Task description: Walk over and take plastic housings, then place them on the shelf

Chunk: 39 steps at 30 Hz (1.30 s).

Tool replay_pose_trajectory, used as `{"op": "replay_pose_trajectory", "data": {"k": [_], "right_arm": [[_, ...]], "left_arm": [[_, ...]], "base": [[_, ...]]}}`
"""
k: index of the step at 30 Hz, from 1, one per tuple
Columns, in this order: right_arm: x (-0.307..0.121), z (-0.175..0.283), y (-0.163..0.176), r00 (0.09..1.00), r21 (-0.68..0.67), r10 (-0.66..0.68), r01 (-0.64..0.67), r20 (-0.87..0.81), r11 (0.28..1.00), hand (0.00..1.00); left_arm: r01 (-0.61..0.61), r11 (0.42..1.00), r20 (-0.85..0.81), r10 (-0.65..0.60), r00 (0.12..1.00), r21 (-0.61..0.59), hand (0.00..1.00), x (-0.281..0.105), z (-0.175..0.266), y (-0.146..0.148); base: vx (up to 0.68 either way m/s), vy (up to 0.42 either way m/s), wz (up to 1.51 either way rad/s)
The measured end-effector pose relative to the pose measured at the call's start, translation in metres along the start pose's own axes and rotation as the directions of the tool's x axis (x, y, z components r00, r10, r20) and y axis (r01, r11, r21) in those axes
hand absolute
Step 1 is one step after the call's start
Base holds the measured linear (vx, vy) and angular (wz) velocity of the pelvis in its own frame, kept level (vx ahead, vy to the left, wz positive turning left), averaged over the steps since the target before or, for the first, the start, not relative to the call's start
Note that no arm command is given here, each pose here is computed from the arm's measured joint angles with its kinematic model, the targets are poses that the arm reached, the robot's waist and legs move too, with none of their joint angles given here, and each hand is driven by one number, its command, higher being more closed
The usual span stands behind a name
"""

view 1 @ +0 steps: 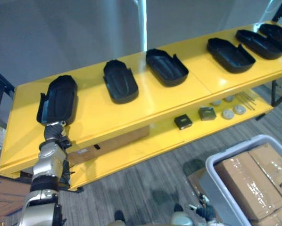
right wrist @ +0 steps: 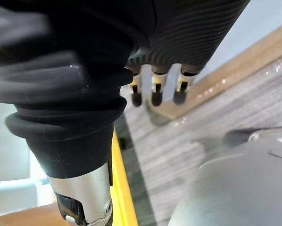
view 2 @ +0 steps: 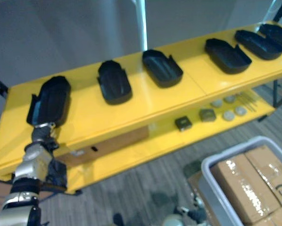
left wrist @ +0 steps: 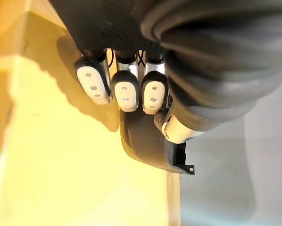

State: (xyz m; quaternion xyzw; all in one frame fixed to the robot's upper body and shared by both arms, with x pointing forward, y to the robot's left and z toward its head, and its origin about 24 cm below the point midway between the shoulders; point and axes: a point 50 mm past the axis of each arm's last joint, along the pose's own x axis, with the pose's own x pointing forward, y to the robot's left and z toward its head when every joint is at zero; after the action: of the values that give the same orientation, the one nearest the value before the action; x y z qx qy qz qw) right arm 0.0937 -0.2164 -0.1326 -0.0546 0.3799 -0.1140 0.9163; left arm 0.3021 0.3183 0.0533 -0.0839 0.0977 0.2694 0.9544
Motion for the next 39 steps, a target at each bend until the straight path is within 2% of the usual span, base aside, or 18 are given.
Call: {"op": "replay_pose_trajectory", "data": {"k": [11,16,19,20,26,31,33,34,36,37,39], "right_arm": [[-0.001,-0.002,-0.003,1.000,-0.018,-0.001,0.001,-0.004,1.000,0.00],[-0.003,-0.005,-0.001,1.000,-0.013,-0.005,0.005,-0.028,1.000,0.00],[-0.007,-0.014,-0.002,0.997,0.007,-0.042,0.042,-0.060,0.999,0.00],[-0.007,-0.016,-0.004,0.995,0.017,-0.069,0.070,-0.069,0.997,0.00],[-0.005,-0.019,-0.009,0.983,0.034,-0.147,0.152,-0.111,0.988,0.00],[0.005,-0.006,-0.003,0.982,0.101,-0.164,0.174,-0.093,0.980,0.00],[0.006,-0.006,-0.001,0.982,0.121,-0.164,0.175,-0.097,0.977,0.00],[0.006,-0.006,-0.001,0.981,0.123,-0.165,0.176,-0.101,0.977,0.00],[0.007,-0.006,-0.002,0.980,0.131,-0.170,0.183,-0.104,0.974,0.00],[0.007,-0.007,-0.004,0.977,0.135,-0.180,0.194,-0.113,0.972,0.00],[0.006,-0.013,-0.007,0.968,0.145,-0.196,0.219,-0.156,0.965,0.00]], "left_arm": [[-0.017,1.000,-0.020,0.018,1.000,0.011,1.00,-0.003,-0.010,0.007],[-0.023,0.998,0.119,0.030,0.992,-0.060,1.00,-0.019,0.008,0.007],[0.003,0.993,0.237,0.026,0.971,-0.122,1.00,-0.054,0.013,-0.005],[-0.013,0.990,0.266,0.049,0.963,-0.138,0.00,-0.069,0.009,-0.005],[-0.230,0.963,0.188,0.254,0.949,-0.142,0.00,-0.112,-0.033,0.022],[-0.428,0.889,0.155,0.452,0.879,-0.162,0.00,-0.126,-0.051,0.058],[-0.512,0.849,0.111,0.526,0.843,-0.134,0.00,-0.126,-0.065,0.073],[-0.568,0.819,0.073,0.573,0.816,-0.084,0.00,-0.126,-0.078,0.083],[-0.616,0.787,0.010,0.617,0.787,-0.039,0.00,-0.128,-0.096,0.092],[-0.671,0.741,-0.080,0.671,0.737,0.038,0.00,-0.136,-0.124,0.105],[-0.690,0.717,-0.156,0.697,0.700,0.106,0.00,-0.144,-0.146,0.112]], "base": [[-0.03,0.002,-0.01],[-0.01,-0.002,0.11],[0.03,-0.011,0.48],[0.05,-0.008,0.48],[0.03,-0.020,0.41],[-0.03,-0.019,0.22],[-0.03,-0.008,0.12],[-0.03,-0.011,0.13],[-0.03,-0.014,0.10],[-0.02,-0.012,0.04],[0.00,0.000,0.00]]}}
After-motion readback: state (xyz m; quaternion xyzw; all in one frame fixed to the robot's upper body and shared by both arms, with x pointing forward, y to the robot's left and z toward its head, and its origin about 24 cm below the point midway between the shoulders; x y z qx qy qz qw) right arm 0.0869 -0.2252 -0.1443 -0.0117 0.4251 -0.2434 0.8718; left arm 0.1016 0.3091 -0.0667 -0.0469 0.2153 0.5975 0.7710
